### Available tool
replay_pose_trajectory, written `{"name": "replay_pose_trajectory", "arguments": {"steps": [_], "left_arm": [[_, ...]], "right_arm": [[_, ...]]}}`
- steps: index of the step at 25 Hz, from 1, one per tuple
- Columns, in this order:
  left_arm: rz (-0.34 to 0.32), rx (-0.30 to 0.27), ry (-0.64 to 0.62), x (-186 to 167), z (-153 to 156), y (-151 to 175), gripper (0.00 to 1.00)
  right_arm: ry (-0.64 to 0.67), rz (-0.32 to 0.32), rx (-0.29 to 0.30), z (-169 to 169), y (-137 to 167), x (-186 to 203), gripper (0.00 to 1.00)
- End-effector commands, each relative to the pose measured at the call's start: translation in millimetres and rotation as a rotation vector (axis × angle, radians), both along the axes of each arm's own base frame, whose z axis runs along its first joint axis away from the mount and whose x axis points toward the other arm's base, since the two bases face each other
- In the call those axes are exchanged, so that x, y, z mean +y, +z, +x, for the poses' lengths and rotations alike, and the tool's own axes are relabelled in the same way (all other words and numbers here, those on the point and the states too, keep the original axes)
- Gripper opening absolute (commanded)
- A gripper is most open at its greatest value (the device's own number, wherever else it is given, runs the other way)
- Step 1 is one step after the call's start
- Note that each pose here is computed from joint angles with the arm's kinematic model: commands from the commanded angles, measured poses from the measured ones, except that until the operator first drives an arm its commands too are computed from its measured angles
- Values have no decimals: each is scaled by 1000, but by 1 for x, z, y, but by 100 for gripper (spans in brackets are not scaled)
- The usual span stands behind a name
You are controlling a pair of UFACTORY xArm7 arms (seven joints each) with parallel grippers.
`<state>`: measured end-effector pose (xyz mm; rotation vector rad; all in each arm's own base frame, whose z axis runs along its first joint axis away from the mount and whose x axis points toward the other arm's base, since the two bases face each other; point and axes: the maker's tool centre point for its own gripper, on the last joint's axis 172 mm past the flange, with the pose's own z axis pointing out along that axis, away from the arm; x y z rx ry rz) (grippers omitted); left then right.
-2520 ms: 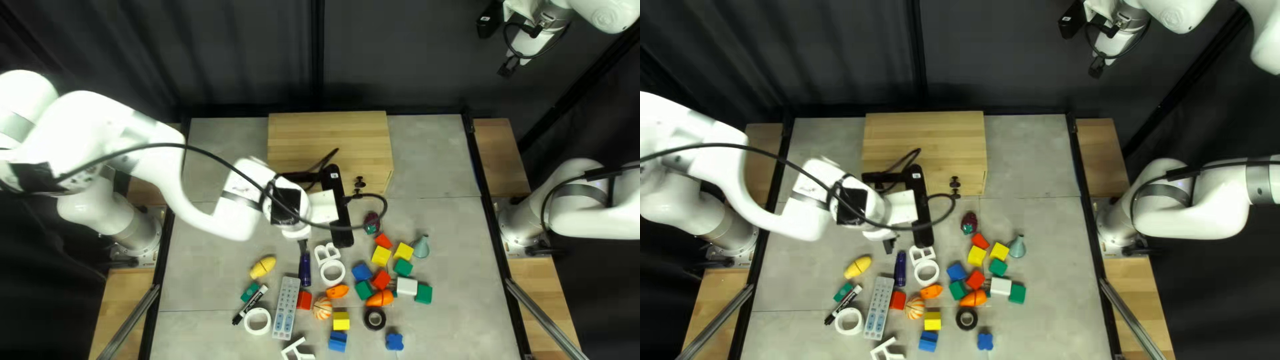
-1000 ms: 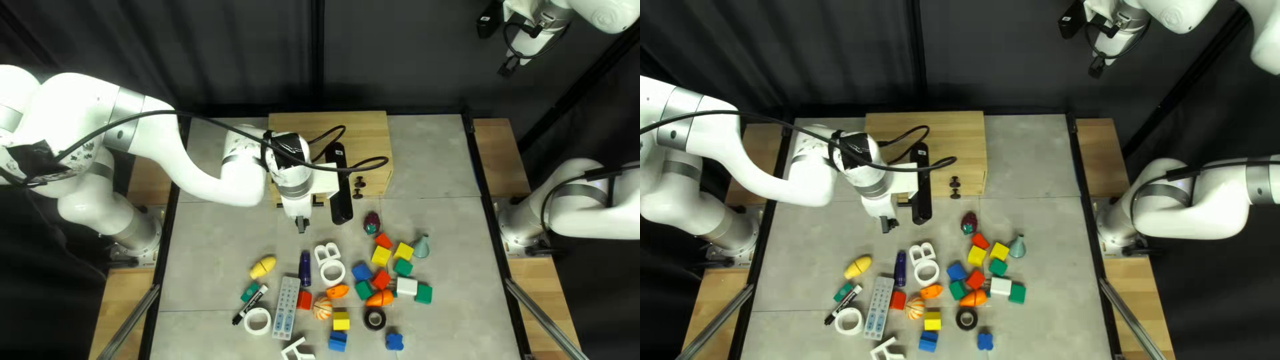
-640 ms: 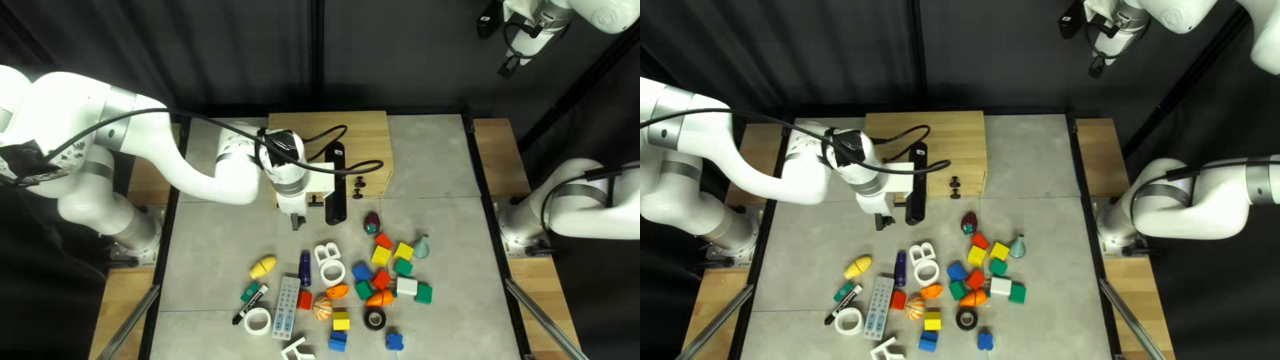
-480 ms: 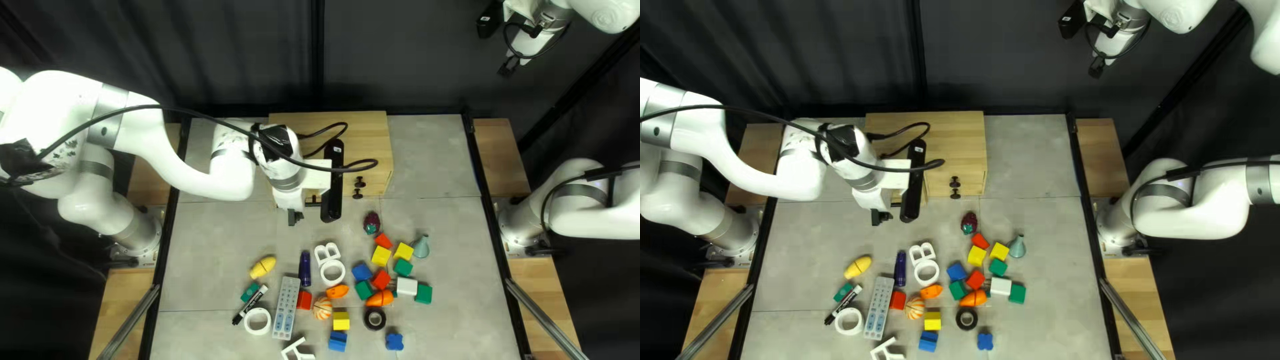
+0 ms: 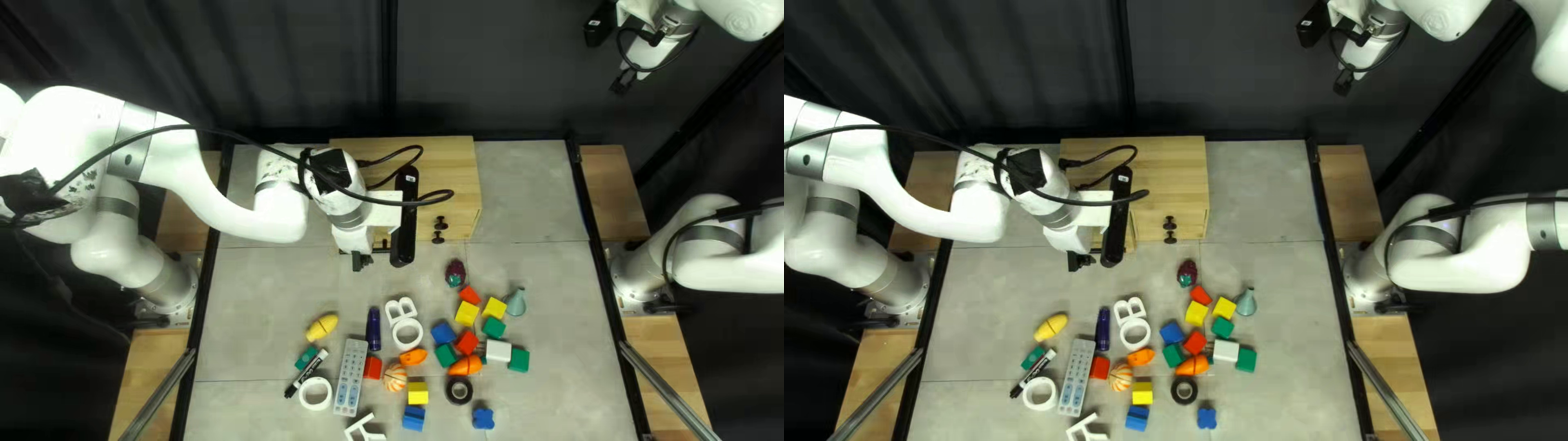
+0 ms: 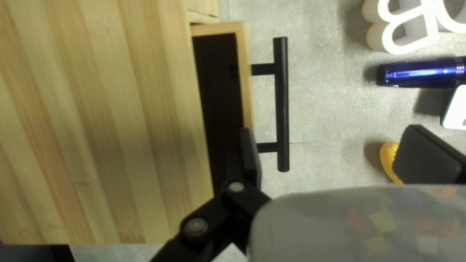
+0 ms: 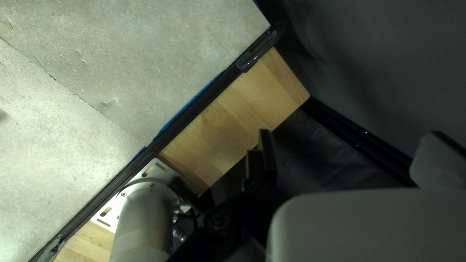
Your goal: Open drawers and place objects into drawer and close
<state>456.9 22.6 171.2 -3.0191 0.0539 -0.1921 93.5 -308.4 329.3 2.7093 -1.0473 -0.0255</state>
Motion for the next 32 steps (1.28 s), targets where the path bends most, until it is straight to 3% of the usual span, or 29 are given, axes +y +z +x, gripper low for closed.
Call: {"name": "replay_pose_trajectory", "arguments": {"steps": [1, 32], "left_arm": [[22, 7, 33, -1, -1, -3, 100], [6, -30, 117, 12, -4, -22, 100]], "right_arm": [[0, 0, 0, 0, 0, 0, 100], [0, 0, 0, 0, 0, 0, 100]]}}
